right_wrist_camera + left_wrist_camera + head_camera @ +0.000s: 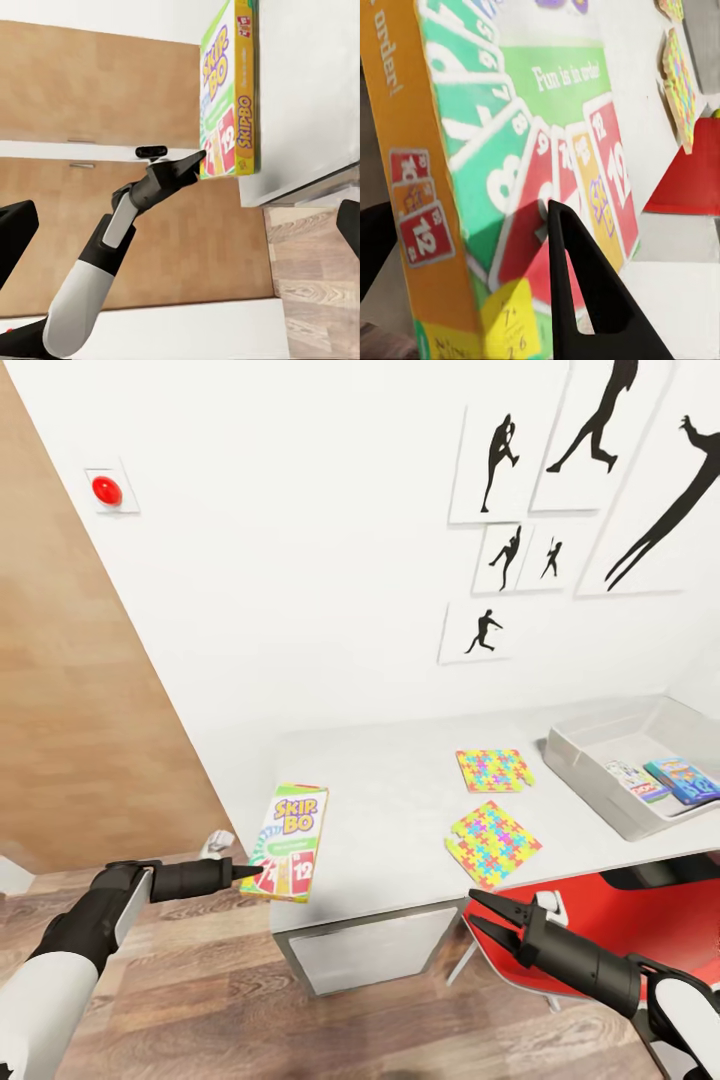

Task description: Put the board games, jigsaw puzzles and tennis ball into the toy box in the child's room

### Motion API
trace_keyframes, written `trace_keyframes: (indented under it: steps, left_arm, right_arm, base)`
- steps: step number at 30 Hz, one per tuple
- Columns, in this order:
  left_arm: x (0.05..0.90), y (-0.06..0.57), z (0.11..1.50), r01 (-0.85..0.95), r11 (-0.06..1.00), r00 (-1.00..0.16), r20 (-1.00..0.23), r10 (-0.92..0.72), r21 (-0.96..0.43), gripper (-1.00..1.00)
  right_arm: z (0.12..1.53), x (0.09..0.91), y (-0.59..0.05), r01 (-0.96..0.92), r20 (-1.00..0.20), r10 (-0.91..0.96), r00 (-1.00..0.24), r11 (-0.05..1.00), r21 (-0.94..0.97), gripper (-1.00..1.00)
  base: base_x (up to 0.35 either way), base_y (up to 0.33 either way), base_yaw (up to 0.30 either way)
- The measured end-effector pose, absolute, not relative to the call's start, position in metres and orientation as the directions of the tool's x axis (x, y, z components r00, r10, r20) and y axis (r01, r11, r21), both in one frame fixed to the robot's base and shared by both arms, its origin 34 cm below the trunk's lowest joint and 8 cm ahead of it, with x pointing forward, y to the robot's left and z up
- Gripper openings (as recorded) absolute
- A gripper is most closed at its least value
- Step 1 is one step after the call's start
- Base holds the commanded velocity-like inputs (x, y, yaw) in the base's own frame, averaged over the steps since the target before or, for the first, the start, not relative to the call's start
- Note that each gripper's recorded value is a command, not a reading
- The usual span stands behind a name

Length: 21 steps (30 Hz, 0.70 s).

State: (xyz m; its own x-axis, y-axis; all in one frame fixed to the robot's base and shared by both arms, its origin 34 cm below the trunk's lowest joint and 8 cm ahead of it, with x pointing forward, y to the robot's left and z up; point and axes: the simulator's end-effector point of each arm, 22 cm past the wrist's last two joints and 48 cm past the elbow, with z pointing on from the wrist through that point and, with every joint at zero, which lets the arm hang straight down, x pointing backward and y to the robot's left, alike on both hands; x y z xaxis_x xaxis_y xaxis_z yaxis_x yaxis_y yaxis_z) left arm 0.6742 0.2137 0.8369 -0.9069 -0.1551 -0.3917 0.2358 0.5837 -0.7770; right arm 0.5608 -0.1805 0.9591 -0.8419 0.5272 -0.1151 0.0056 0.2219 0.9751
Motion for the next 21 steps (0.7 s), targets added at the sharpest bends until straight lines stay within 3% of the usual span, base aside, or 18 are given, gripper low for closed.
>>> trace_keyframes:
  steps: [6, 13, 21]
  left_arm:
    - [0.666, 0.204, 0.86, 0.271, 0.505, -0.908, -0.392, -0.15, -0.82, -1.0]
    - [0.662, 0.203, 0.871, 0.279, 0.486, -0.907, -0.393, -0.149, -0.828, -1.0]
    - [0.657, 0.2, 0.887, 0.28, 0.446, -0.91, -0.383, -0.158, -0.85, -1.0]
  right_arm:
    - [0.956, 0.559, -0.183, -0.001, -0.148, 0.52, -0.841, 0.273, 0.962, 1.0]
    - [0.962, 0.559, -0.188, -0.003, -0.159, 0.523, -0.837, 0.286, 0.958, 1.0]
    - [0.972, 0.556, -0.239, 0.022, -0.172, 0.618, -0.767, 0.293, 0.956, 1.0]
  base:
    - [0.0, 0.0, 0.0]
    - [0.0, 0.0, 0.0]
    - [0.0, 0.0, 0.0]
